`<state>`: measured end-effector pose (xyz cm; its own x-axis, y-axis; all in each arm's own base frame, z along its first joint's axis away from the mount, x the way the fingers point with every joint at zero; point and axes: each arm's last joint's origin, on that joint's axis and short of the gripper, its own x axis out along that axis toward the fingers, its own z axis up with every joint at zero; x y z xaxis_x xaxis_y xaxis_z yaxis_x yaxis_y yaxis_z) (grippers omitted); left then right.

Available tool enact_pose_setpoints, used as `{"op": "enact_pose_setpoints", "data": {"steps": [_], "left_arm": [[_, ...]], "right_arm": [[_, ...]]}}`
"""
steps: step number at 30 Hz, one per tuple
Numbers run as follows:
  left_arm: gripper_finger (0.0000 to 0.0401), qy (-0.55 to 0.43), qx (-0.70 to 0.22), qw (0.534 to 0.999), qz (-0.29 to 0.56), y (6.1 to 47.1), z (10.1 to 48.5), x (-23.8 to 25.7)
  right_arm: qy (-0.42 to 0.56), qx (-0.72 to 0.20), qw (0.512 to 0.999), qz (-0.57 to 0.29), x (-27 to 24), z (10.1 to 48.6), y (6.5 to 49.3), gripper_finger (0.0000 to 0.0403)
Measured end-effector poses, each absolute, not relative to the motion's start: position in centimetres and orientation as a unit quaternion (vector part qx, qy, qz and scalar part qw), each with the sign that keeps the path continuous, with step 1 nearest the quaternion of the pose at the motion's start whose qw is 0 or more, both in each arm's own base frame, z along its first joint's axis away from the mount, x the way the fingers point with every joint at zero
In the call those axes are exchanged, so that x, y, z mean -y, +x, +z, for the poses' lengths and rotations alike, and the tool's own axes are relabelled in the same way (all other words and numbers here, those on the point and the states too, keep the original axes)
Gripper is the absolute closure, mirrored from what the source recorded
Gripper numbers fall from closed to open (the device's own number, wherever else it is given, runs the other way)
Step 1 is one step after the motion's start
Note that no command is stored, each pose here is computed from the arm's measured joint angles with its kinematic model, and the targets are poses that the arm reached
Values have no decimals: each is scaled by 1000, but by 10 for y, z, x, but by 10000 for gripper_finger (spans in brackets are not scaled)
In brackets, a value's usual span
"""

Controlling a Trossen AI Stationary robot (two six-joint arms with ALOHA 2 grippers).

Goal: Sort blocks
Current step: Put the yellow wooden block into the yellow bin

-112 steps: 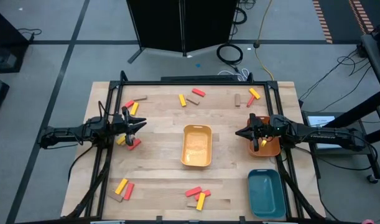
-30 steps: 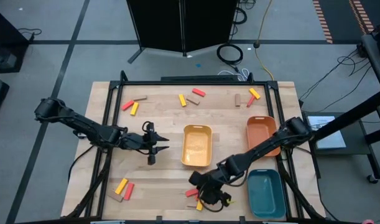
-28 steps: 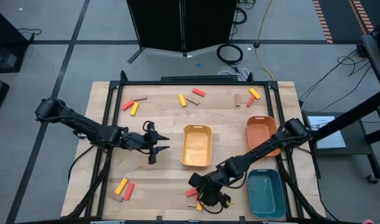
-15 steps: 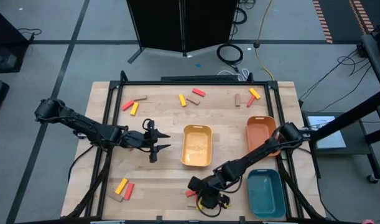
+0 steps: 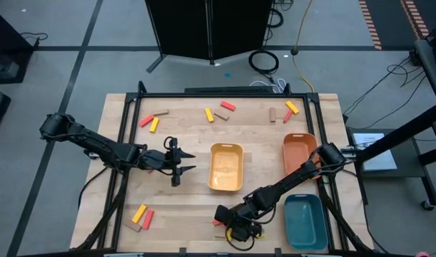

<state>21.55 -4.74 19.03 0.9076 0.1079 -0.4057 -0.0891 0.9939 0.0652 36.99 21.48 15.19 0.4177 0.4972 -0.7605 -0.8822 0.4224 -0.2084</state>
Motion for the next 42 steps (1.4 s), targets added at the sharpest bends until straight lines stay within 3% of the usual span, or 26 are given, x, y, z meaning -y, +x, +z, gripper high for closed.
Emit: {"op": "enact_pose_setpoints", "data": {"steps": [35, 42], "left_arm": [[221, 33, -213, 975, 48, 215, 190, 47], [221, 35, -213, 975, 48, 215, 190, 47]], "right_arm": [[-281, -366, 787, 409, -202, 142, 373, 250], [-268, -378, 795, 391, -202, 142, 373, 273]]}}
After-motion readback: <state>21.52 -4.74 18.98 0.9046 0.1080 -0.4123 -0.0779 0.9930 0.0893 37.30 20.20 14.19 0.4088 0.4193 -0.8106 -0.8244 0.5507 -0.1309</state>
